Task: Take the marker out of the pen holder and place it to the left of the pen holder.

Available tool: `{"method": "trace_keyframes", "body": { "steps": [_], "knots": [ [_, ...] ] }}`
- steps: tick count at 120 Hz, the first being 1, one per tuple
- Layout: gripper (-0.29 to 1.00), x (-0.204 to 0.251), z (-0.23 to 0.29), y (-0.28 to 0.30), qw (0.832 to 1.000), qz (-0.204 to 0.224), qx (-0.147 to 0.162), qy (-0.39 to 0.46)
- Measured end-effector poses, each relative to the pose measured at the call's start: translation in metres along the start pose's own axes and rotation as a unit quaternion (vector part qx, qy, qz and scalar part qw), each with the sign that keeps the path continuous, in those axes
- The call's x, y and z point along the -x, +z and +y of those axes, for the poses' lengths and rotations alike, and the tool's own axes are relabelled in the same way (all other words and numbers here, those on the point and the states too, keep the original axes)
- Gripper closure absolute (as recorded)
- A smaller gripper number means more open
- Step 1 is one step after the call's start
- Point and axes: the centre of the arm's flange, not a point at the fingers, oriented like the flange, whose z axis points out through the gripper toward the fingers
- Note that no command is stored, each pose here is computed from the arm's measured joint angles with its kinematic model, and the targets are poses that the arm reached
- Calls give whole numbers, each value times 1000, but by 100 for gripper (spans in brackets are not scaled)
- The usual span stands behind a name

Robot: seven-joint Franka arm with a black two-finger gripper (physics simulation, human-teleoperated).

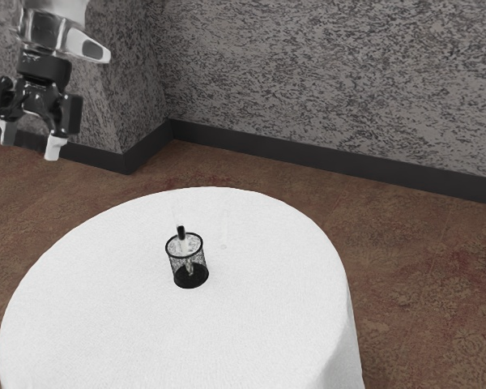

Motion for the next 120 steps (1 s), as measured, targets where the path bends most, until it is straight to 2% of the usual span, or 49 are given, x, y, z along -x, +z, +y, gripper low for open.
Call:
{"method": "trace_keyframes", "body": {
  "steps": [15,23,29,45,58,66,73,85,107,120],
  "knots": [
    [0,-40,-7,-11,992,126,3,-31],
    [0,-35,-8,-38,980,185,18,-66],
    [0,-32,2,-51,971,211,28,-109],
    [1,-57,58,-35,956,213,24,-201],
    [5,-102,150,68,963,175,-17,-205],
    [7,-115,185,125,962,174,-28,-211],
    [8,-127,187,143,953,185,-18,-240],
    [9,-161,165,154,925,220,-2,-311],
    [10,-189,158,139,879,309,60,-359],
    [11,-210,159,154,856,331,79,-390]
  ]
}}
